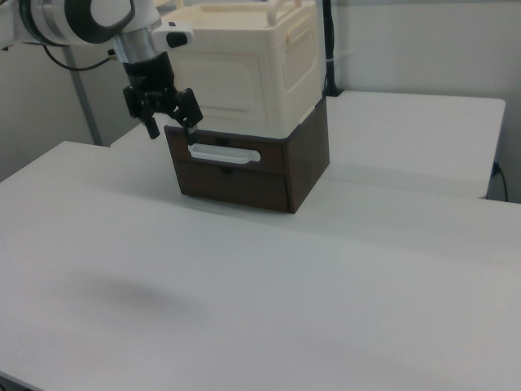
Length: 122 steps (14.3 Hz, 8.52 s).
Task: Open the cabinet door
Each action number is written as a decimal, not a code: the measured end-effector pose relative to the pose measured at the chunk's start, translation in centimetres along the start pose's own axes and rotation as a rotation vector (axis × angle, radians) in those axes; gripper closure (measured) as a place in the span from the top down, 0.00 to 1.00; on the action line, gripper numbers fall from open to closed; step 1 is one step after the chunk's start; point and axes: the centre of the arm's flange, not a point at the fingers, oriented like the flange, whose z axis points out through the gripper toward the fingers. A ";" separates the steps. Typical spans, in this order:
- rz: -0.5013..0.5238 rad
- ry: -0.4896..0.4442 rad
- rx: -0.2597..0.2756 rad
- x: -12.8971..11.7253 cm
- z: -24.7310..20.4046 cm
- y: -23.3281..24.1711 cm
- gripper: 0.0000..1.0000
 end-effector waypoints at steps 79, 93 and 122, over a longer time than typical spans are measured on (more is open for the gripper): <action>-0.018 0.387 -0.017 7.8 0.6 -17.2 0.45; -0.048 0.261 0.005 1.6 -8.8 -8.2 0.99; -0.089 0.065 0.037 3.6 -0.5 -6.5 1.00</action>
